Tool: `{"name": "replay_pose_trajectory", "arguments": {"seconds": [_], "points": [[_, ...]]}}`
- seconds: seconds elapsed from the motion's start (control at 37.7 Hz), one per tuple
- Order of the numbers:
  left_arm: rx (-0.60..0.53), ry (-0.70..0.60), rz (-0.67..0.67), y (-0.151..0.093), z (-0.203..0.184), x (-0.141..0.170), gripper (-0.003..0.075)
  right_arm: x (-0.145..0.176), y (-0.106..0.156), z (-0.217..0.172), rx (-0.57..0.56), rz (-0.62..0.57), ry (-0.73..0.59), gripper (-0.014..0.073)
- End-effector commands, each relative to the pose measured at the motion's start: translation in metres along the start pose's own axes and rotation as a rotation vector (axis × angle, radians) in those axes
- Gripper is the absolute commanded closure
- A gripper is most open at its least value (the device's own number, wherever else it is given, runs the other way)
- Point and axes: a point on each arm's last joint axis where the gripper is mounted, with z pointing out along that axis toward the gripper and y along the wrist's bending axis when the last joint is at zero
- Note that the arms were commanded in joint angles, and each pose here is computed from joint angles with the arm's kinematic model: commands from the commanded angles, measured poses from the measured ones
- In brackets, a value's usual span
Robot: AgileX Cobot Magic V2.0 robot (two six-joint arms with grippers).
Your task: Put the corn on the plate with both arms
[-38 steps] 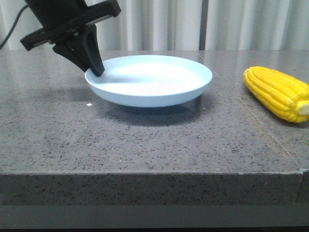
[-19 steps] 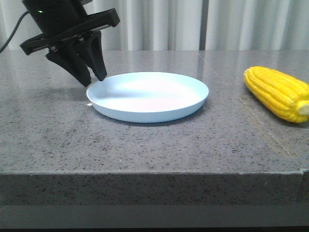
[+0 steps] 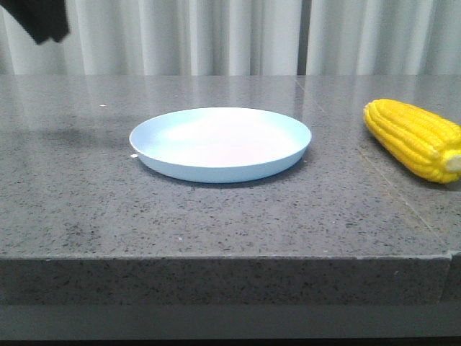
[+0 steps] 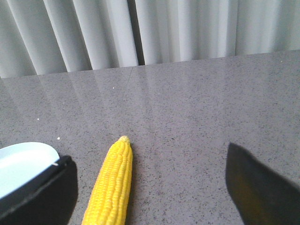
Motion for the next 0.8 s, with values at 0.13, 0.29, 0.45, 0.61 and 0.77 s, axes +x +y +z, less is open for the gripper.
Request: {"name": "replay_pose_trajectory", "arguments": {"seconds": [0.13, 0.29, 0.45, 0.61, 0.77], "points": [[-0.061, -0.129, -0.1, 0.038, -0.036, 0.026, 0.0741, -0.018, 0.002, -0.001, -0.001, -0.011, -0.109, -0.0067], [-0.021, -0.245, -0.115, 0.036, -0.045, 0.049, 0.0741, -0.018, 0.002, -0.001, -0.001, -0.011, -0.109, -0.0067], [0.006, -0.397, -0.114, 0.034, -0.054, 0.086, 0.0741, -0.018, 0.002, -0.001, -0.001, -0.011, -0.109, -0.0067], [0.014, -0.598, -0.093, 0.034, -0.073, 0.132, 0.0741, -0.018, 0.002, -0.001, -0.001, -0.011, -0.109, -0.0067], [0.02, -0.785, -0.08, 0.034, -0.089, 0.176, 0.0741, -0.018, 0.002, -0.001, -0.001, -0.011, -0.109, -0.0067]]}}
